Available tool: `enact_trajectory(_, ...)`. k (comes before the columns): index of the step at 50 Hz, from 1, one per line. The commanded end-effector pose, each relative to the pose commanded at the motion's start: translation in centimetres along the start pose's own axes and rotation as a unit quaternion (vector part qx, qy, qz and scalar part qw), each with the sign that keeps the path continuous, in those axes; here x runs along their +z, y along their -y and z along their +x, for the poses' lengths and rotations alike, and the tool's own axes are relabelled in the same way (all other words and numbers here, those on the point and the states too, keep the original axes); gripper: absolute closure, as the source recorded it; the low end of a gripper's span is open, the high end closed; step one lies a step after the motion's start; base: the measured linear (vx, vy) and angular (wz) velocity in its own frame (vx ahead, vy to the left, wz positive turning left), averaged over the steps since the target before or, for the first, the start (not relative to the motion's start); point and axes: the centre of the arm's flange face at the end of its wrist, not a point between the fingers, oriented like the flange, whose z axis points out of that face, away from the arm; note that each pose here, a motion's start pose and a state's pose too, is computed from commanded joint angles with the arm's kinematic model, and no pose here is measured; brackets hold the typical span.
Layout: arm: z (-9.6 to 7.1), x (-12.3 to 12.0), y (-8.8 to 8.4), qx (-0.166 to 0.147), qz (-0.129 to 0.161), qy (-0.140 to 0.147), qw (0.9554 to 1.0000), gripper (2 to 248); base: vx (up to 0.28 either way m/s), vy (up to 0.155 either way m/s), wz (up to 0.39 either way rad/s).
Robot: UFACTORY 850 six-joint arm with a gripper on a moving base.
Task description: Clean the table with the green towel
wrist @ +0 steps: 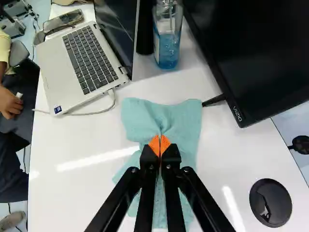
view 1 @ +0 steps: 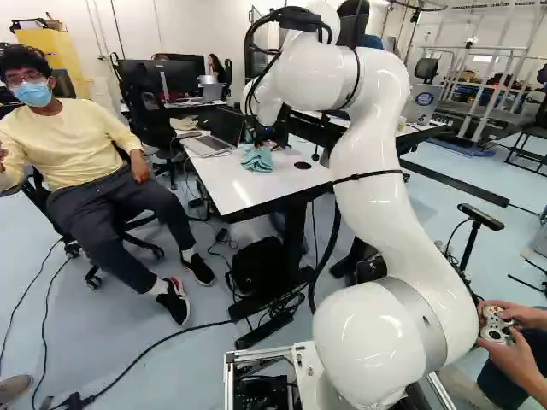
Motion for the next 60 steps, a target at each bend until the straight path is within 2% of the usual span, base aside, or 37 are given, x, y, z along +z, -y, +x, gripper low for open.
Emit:
enact_trajectory(35, 0.1, -6.5, 0.1, 0.000, 0.001, -0.017, 0.9999, 225, 0.000, 0.000, 0.000)
enact_trajectory(46, -0.5, -9.1, 0.4, -0.002, 0.002, -0.020, 0.9998, 225, 0.000, 0.000, 0.000)
enact_trajectory(60, -2.2, -11.2, 0.6, -0.003, 0.003, -0.014, 0.9999, 225, 0.000, 0.000, 0.000)
